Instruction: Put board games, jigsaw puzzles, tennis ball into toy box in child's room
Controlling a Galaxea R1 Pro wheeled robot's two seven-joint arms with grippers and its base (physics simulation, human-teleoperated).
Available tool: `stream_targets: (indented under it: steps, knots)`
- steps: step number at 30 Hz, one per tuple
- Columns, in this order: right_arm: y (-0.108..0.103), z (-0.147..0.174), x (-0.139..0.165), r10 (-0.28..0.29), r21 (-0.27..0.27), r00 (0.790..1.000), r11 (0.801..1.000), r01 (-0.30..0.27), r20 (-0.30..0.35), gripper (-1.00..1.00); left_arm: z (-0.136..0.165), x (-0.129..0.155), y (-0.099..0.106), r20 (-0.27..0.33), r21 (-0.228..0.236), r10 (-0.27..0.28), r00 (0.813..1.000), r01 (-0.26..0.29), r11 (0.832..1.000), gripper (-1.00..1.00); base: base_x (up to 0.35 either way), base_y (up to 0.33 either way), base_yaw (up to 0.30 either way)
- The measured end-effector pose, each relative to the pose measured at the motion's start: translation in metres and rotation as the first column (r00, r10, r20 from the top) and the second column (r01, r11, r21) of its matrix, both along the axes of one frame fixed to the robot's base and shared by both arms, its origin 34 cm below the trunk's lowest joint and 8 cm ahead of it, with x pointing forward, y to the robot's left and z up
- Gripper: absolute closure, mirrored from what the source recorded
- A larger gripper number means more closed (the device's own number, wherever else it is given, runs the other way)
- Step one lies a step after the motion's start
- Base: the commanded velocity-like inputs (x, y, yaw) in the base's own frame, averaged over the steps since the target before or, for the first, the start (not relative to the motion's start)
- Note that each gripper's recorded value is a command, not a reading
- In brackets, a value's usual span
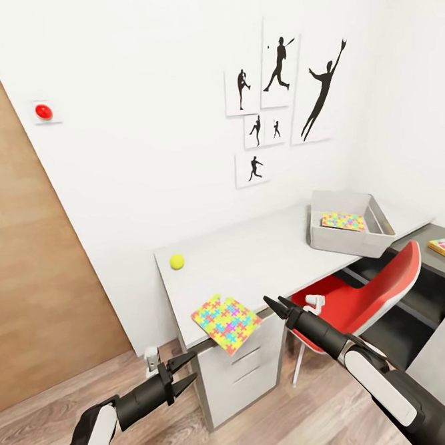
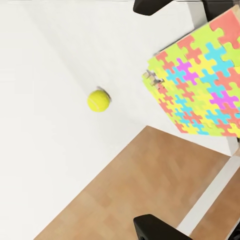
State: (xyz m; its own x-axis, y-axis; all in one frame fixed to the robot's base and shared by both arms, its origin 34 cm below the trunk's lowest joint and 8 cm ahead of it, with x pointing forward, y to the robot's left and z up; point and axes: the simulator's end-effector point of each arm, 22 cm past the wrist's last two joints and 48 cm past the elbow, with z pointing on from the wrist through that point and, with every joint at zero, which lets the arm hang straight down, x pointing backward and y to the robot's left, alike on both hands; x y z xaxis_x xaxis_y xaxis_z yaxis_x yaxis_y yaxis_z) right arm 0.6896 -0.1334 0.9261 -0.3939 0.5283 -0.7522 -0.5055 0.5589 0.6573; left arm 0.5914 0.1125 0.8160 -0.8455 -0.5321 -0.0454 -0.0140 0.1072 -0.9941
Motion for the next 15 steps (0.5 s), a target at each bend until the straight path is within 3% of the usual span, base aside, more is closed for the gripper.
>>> stream_targets:
  steps: [6, 15]
  knots:
    - [0.0001, 0.0001, 0.0000, 0.000, 0.000, 1.000, 1.000, 0.000, 0.000, -1.00, -0.0035, -0.0014, 0.0002, -0.011, -0.003, 0.001, 1.000, -0.001, 1.000, -1.00, 0.122, -0.108, 0.103]
    - [0.0002, 0.0001, 0.0001, 0.000, 0.000, 1.000, 1.000, 0.000, 0.000, -1.00, -0.0047, -0.0018, -0.0003, -0.017, -0.008, 0.002, 1.000, -0.002, 1.000, -1.00, 0.020, -0.018, 0.081]
